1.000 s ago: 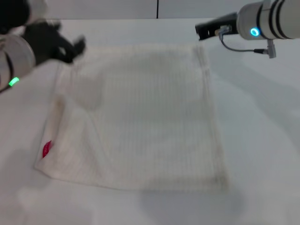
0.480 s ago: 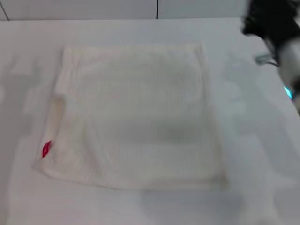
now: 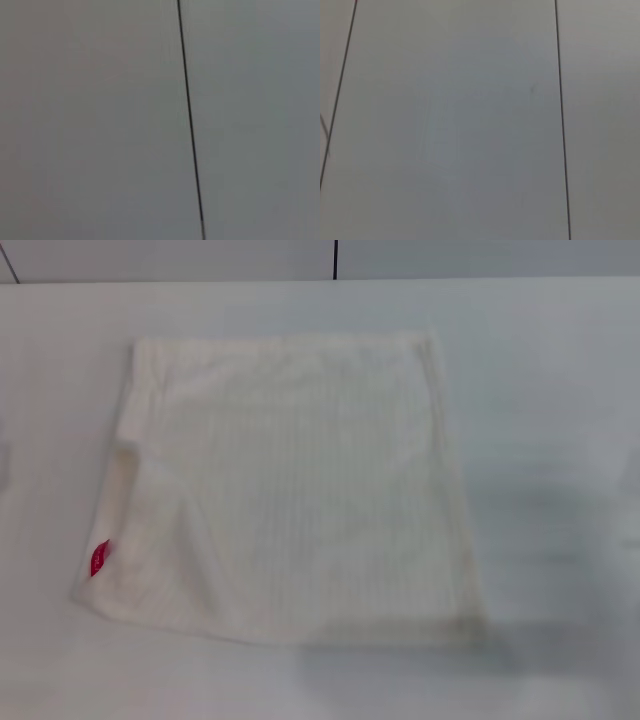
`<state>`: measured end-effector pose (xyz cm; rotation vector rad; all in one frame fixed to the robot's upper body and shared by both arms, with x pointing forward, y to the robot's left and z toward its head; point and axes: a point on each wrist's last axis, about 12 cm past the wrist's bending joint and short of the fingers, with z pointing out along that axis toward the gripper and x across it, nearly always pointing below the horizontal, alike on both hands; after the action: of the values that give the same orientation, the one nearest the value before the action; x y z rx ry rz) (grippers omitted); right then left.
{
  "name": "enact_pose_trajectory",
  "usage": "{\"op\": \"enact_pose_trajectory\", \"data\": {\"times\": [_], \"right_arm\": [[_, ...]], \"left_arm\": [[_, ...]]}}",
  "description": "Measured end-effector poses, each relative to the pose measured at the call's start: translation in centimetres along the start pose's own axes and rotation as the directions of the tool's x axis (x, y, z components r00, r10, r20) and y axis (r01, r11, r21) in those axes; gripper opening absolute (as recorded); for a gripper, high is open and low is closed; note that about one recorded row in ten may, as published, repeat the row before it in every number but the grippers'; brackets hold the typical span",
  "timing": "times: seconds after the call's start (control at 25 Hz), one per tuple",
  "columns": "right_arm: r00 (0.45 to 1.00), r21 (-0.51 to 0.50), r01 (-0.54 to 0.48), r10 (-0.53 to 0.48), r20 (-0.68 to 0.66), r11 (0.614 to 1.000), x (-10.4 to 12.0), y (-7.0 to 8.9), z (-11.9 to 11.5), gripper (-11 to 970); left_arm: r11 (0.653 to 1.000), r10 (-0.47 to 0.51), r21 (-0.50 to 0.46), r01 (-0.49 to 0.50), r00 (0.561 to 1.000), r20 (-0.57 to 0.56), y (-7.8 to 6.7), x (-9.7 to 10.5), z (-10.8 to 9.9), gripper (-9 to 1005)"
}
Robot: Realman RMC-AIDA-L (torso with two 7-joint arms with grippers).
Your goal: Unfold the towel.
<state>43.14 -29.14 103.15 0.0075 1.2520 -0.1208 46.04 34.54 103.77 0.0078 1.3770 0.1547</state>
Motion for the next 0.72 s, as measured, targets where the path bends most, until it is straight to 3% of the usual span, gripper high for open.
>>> {"op": "enact_pose_trajectory", "data": {"times": [0.16,0.28,0.52,0.72], "right_arm": [[0.999,-0.005,0.021,-0.021,-0.025,1.000,0.4,-0.2,-0.4,51],[0.999,-0.012,0.023,-0.024,-0.028,1.000,0.4,-0.1,-0.4,246],[0.997,-0.042,0.033,-0.036,-0.069,0.999,1.0,0.2,0.0,451],[0.996,-0.041,0.039,-0.043,-0.081,0.998,1.1,0.1,-0.2,551]], "left_arm": [[1.000,0.020,-0.002,-0.020,0.999,-0.038,0.3,1.2,-0.3,606],[0.999,0.032,0.006,-0.032,0.998,-0.057,0.2,1.6,-0.2,611],[0.999,0.037,0.008,-0.037,0.997,-0.071,0.2,1.9,-0.4,675],[0.999,0.049,0.013,-0.048,0.995,-0.083,0.3,2.1,-0.6,700]]}}
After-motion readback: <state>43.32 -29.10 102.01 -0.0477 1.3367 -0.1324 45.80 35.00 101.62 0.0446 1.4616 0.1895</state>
